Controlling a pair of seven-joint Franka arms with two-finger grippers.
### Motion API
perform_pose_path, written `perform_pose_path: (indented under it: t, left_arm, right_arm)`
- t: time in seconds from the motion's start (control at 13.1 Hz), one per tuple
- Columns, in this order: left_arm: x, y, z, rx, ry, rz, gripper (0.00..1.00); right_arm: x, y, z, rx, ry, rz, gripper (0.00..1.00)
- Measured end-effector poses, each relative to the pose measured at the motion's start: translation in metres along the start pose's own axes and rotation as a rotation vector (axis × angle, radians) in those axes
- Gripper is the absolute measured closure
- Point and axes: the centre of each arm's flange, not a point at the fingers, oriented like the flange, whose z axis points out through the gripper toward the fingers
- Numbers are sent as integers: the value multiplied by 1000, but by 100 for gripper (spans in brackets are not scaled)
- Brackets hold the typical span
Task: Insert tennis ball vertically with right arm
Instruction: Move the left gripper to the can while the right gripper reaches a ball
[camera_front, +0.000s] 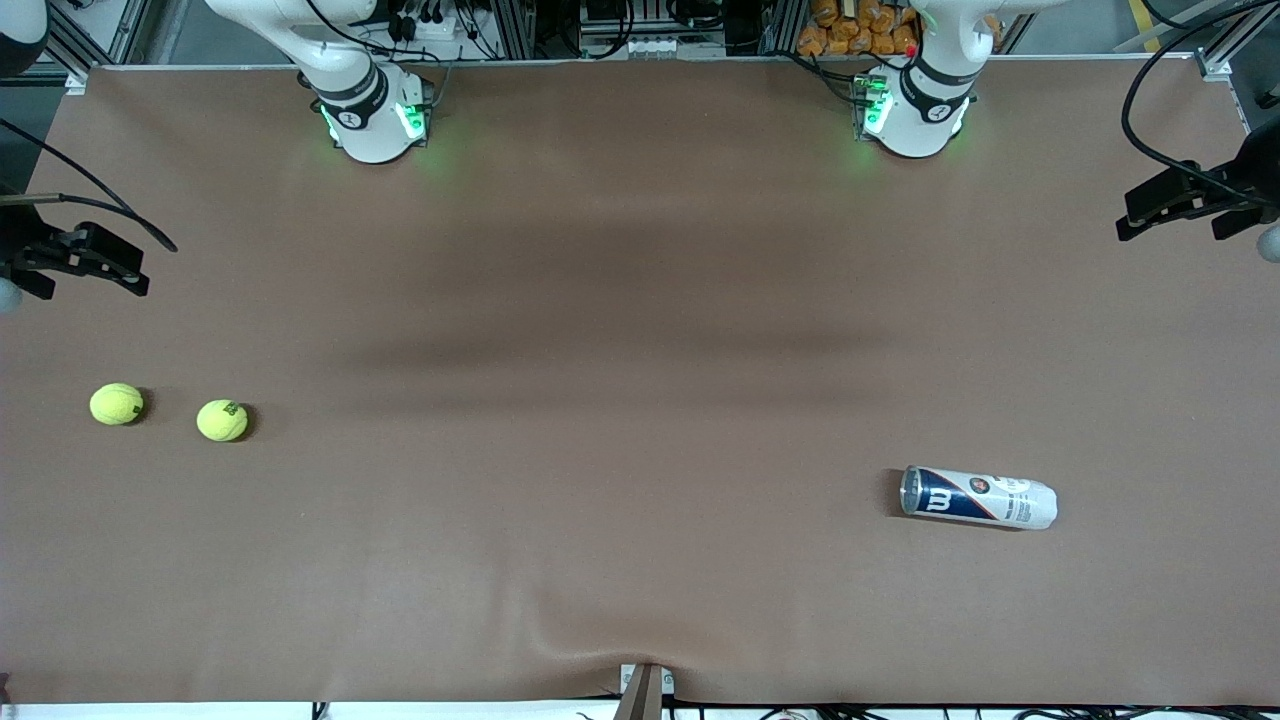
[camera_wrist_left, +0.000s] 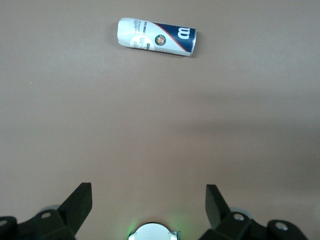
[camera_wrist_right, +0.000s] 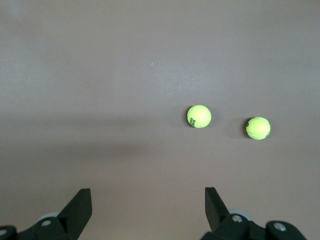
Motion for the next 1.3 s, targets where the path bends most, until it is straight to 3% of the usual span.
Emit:
perform_pose_path:
  t: [0.31, 0.53, 0.76, 0.99, 1.3]
  left_arm:
    - [23, 9, 37, 30, -69, 65, 0]
    - [48, 23, 78, 103, -134, 262, 0]
    - [73, 56, 117, 191, -156, 455, 0]
    - [103, 84, 170, 307, -191, 659, 0]
    - [137, 109, 260, 452, -288, 904, 0]
  right_arm:
    - [0, 3, 2, -2, -4, -24, 0]
    - [2, 20, 14, -3, -27, -21, 0]
    - [4, 35, 28, -3, -37, -6, 0]
    - [12, 39, 52, -8, -7, -2, 0]
    - [22, 52, 118, -17, 34, -14, 0]
